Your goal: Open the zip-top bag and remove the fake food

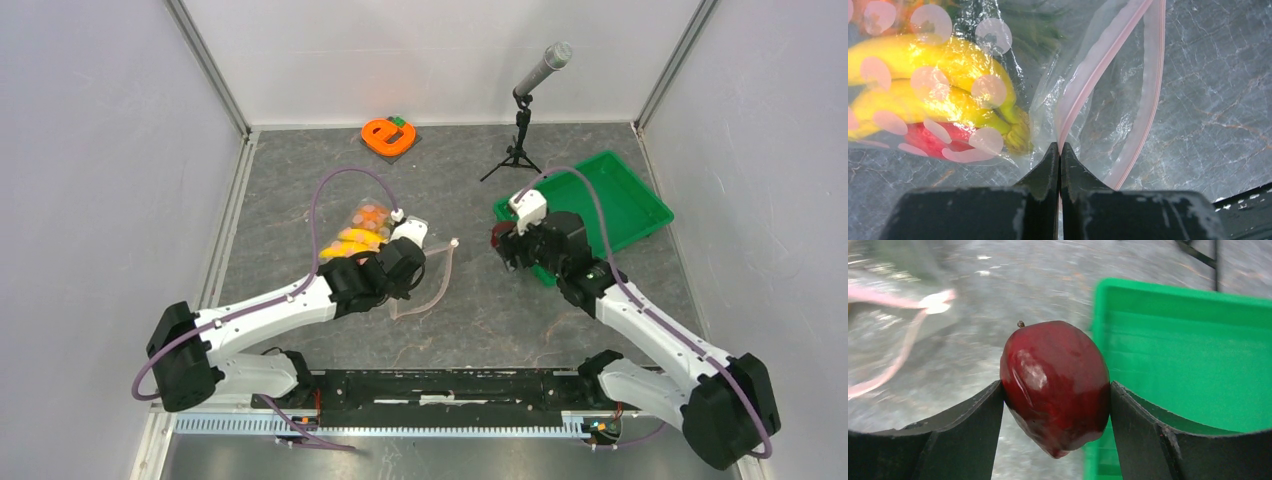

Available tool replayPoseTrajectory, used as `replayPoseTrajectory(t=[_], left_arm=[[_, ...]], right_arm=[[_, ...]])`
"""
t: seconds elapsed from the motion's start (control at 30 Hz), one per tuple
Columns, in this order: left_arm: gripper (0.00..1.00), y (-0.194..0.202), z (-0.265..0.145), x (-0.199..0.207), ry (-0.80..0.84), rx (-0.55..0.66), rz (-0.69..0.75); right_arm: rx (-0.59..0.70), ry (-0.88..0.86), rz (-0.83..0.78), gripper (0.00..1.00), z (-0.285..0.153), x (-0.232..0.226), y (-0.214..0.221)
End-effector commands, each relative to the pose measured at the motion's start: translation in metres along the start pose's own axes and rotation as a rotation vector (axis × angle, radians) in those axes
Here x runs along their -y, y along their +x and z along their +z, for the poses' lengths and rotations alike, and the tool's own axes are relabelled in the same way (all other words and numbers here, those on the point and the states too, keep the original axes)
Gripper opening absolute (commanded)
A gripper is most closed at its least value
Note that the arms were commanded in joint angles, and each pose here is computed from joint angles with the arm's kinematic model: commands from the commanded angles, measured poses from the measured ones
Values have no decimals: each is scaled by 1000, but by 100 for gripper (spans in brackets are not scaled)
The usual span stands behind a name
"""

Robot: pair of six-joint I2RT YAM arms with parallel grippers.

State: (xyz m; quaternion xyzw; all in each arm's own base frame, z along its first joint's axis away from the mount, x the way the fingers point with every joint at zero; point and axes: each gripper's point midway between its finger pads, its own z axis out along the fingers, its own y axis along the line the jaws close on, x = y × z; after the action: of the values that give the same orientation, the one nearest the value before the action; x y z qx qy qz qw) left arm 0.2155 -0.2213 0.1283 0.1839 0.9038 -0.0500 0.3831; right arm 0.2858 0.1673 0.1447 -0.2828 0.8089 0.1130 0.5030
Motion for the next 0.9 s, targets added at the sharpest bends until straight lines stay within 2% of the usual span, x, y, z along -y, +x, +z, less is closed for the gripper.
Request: replayPoseTrajectory(t=[0.0,0.2,0.4,0.7,0.87], left_arm=[[2,-22,-8,7,68,68,95],[2,-20,-2,10,82,78,114],[2,-21,-3,7,72,100,98],[2,-20,-5,7,86,110,92],[2,-20,-6,8,92,110,93]], right_arm=[[21,274,112,59,1,73,-4],[91,451,421,57,15,141,11],[112,607,587,61,35,196,30],[133,823,679,66,48,273,49],[128,824,649,79,54,290,38]])
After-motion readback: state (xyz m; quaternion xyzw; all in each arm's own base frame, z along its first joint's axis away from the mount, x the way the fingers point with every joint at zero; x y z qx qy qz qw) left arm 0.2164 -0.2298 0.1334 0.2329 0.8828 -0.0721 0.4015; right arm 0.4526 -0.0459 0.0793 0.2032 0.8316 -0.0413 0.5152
